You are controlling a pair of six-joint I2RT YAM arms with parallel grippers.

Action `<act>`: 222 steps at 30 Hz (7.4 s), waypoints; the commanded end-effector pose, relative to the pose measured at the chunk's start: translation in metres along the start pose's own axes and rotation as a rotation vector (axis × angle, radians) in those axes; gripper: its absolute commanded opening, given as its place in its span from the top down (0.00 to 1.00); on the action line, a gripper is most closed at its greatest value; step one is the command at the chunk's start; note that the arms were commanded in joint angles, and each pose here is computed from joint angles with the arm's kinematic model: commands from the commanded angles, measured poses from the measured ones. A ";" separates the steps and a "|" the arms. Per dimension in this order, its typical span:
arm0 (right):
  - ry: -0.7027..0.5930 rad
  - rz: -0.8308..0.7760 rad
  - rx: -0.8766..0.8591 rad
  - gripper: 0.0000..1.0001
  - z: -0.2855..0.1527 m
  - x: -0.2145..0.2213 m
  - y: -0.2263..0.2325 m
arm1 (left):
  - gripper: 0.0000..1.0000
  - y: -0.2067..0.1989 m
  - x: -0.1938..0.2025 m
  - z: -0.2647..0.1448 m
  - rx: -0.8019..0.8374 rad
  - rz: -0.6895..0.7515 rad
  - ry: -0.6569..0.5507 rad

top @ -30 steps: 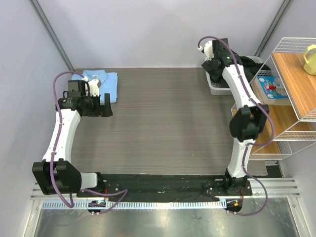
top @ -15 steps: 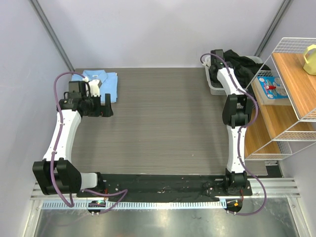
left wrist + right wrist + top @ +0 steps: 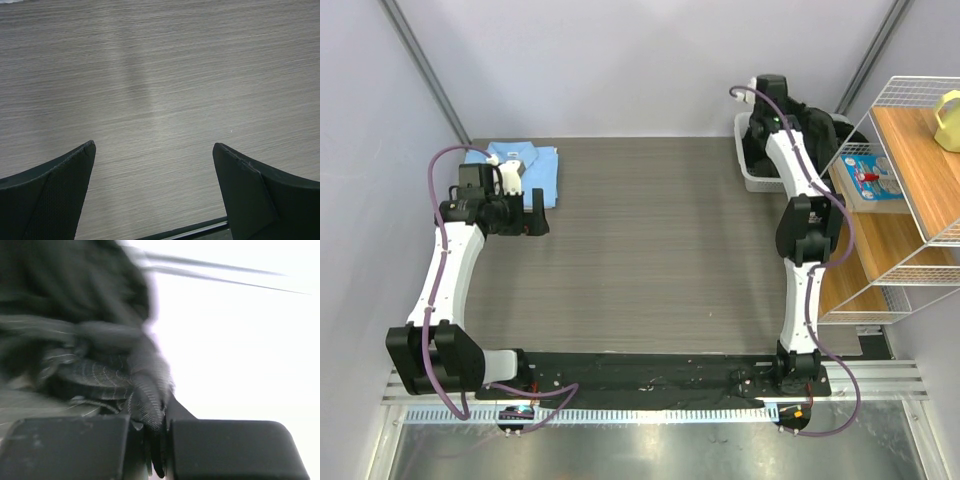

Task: Fold and stack the long sleeve shirts
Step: Grab the shirt from the pile, then move the shirt to the center of the board, then flatten the shirt out

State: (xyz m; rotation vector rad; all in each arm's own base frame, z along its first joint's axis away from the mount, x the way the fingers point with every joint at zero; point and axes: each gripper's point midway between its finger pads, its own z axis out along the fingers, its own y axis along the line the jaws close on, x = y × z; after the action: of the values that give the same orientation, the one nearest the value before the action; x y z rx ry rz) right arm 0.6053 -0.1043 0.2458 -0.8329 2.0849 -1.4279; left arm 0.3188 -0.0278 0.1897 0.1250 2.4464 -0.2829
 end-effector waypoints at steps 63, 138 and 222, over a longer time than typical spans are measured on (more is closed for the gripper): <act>-0.696 0.207 -1.335 0.02 -0.413 0.069 0.237 | 0.03 -0.028 0.084 0.033 0.356 0.385 0.304; -1.356 1.033 0.068 0.99 -0.505 0.026 -0.270 | 0.63 -0.065 0.060 0.103 0.509 0.494 0.095; -1.723 1.348 0.627 0.99 -0.613 0.298 -0.404 | 1.00 -0.145 -0.124 -0.398 0.071 0.685 -1.229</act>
State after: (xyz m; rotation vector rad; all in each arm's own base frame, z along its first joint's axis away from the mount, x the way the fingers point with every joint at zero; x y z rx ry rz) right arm 0.1043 -0.0174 0.8089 -0.0719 0.4876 -0.2265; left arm 0.1741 -0.0617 0.5485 0.6401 1.2313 0.0322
